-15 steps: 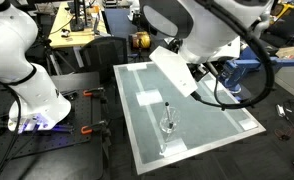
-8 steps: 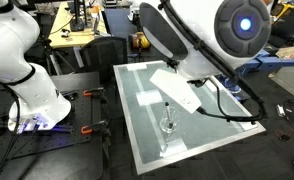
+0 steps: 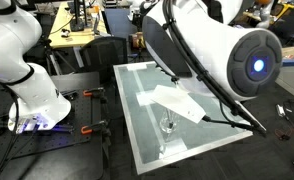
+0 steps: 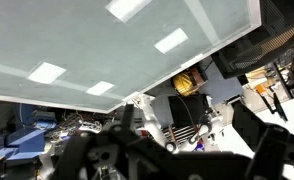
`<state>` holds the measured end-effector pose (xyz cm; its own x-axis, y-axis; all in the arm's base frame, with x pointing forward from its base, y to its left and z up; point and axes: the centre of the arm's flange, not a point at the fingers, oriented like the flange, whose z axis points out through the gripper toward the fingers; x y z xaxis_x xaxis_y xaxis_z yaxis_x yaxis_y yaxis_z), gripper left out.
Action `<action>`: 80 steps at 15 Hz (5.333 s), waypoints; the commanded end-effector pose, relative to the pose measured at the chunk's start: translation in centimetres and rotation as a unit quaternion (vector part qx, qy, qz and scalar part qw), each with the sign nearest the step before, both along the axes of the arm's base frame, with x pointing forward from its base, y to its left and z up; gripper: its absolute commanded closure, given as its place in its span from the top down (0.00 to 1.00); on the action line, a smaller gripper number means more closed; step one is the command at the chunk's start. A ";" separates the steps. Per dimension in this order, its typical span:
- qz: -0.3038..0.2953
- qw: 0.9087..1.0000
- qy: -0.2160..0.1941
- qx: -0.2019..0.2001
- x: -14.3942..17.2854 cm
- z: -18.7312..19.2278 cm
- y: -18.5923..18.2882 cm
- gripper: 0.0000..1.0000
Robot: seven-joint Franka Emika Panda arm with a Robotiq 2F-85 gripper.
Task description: Put the marker in the glass then put it back on the table
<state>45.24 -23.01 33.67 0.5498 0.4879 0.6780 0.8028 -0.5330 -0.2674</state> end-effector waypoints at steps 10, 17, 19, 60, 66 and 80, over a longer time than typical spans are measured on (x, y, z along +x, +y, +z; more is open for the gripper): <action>0.060 0.998 -0.037 0.000 -0.3 -2.8 -2.0 1.00; 0.059 0.998 -0.032 0.002 -0.3 -3.4 -2.0 1.00; 0.076 0.996 -0.047 0.002 0.1 -4.0 -2.3 1.00; 0.282 0.947 -0.138 0.072 2.4 -15.8 -5.5 1.00; 0.279 0.948 -0.136 0.076 2.4 -16.1 -5.4 0.83; 0.269 0.950 -0.140 0.074 2.8 -15.8 -5.4 0.05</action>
<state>47.54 -27.97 17.34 0.0382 0.5436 0.8384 0.9988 0.0046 -0.0484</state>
